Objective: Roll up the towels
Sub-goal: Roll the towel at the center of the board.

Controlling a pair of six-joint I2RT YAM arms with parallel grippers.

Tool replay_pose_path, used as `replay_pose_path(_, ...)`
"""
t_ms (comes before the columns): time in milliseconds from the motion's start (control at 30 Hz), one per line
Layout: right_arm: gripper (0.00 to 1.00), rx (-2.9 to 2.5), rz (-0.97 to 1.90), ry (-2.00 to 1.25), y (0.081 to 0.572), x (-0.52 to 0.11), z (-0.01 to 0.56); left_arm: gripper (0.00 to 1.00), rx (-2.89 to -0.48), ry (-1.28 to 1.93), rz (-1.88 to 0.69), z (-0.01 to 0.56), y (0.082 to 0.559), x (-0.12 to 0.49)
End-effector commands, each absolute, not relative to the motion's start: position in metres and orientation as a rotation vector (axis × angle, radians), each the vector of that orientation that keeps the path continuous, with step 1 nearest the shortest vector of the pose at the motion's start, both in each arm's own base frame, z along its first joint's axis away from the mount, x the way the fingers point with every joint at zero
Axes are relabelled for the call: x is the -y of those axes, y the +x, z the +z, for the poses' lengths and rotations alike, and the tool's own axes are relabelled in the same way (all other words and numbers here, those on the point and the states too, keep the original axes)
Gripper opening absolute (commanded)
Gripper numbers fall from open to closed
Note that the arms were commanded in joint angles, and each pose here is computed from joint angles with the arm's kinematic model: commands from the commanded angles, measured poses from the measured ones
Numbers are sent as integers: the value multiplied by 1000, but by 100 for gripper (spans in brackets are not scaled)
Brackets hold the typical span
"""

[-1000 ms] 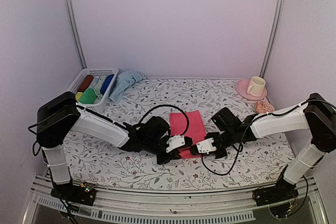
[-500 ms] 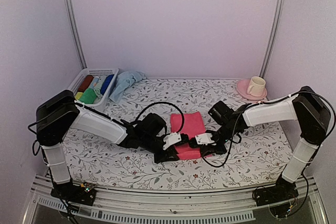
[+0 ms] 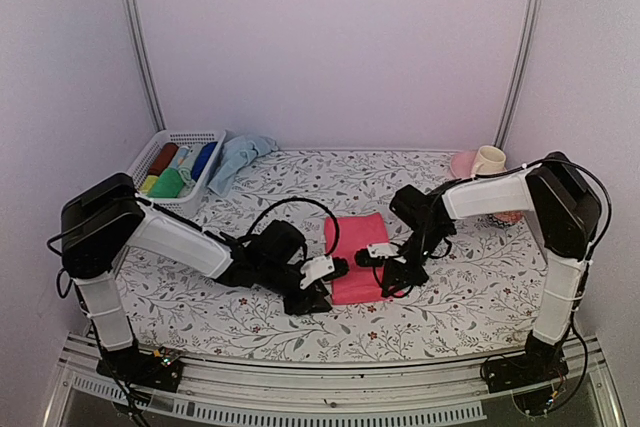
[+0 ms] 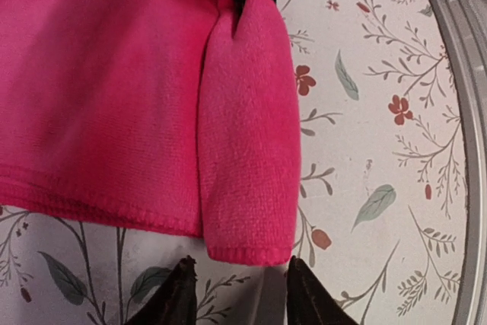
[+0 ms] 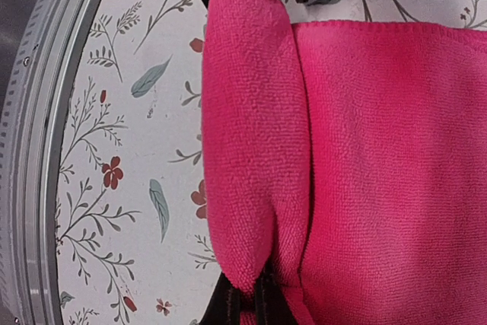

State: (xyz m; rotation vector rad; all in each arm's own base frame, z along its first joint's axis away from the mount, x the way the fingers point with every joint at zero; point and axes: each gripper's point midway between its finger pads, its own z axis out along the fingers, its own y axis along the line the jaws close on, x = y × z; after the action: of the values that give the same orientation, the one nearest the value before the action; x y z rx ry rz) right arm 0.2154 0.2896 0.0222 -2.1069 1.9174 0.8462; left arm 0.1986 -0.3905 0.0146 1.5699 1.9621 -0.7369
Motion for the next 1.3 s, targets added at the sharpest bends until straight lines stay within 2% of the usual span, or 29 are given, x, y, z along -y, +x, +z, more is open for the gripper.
replay_pose_path(0,4,-2111,926,-2163,196,-267,1,46,-1895,1498,-648,32,211,377)
replay_pose_path(233,3,-2178,974,-2142,210,-273,5,54,-1716,1445,-466,62,217,368)
replay_pose_path(467,3,-2252,1037,-2122,217,-278,9,54,-1464,1545,-242,73,201,383)
replay_pose_path(800,3,-2414,1094,-2035,231,-281,0,52,-1249,1713,27,55,190,409)
replay_pose_path(1033,3,-2465,1084,-2000,237,-280,-7,50,-1149,1754,85,48,183,423)
replay_pose_path(1267,3,-2468,1078,-1991,238,-280,-10,49,-1035,1674,80,73,171,431)
